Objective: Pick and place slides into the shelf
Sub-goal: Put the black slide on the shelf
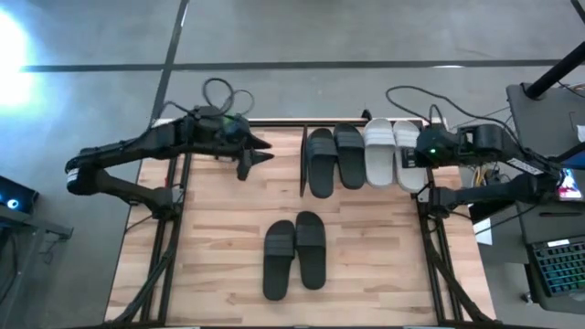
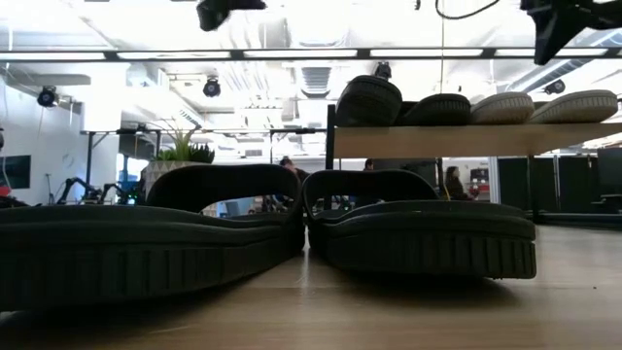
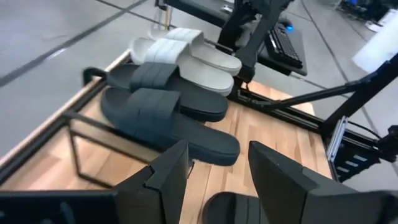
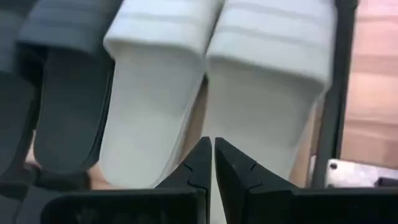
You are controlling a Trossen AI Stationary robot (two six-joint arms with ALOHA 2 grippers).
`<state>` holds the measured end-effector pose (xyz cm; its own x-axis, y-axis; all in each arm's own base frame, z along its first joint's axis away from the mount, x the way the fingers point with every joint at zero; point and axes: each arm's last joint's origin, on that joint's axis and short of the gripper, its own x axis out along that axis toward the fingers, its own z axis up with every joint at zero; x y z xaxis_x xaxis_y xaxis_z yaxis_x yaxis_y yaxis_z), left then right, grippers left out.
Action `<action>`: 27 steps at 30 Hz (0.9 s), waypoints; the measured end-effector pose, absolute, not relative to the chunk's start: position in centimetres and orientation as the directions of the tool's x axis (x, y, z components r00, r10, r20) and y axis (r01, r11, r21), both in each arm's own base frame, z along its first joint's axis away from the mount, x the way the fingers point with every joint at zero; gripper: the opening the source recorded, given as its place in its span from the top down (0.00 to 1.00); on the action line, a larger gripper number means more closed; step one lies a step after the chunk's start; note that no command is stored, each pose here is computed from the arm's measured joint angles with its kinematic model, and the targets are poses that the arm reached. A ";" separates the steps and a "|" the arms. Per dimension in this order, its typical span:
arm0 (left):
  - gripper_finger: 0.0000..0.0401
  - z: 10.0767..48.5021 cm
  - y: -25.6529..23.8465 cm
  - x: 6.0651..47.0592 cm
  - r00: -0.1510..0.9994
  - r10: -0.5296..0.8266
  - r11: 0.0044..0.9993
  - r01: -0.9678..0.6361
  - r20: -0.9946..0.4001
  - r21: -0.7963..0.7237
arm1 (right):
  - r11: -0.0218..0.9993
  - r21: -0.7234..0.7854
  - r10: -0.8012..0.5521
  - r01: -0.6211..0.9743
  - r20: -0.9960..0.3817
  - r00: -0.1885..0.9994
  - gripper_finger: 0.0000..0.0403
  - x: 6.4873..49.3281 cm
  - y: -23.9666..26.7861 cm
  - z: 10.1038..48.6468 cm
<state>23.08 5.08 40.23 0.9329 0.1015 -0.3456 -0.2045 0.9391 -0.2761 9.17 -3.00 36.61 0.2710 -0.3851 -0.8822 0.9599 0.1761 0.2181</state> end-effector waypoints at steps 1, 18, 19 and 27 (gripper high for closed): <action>0.61 39.7 5.2 23.9 0.934 0.086 0.940 -0.191 -0.347 -0.281 | 0.177 0.211 -0.372 0.961 -0.890 0.264 0.97 9.6 -3.0 36.5; 0.61 35.0 7.5 31.7 0.875 0.011 0.919 -0.199 -0.483 -0.339 | 0.248 0.089 -0.365 0.965 -0.914 0.178 0.97 13.1 -4.3 36.8; 0.61 35.0 7.5 31.6 0.875 0.012 0.919 -0.200 -0.484 -0.339 | 0.242 0.082 -0.364 0.967 -0.916 0.169 0.97 13.0 -4.3 36.6; 0.61 36.3 7.5 30.6 0.894 0.026 0.921 -0.195 -0.447 -0.337 | 0.192 0.022 -0.354 0.981 -0.931 0.090 0.97 12.5 -4.9 34.7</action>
<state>30.56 7.47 36.27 0.8940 0.0260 -0.4474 -0.1953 0.9212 -0.3366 12.45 -4.90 34.67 0.0898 -0.3539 -0.9310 0.9812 0.1919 0.0217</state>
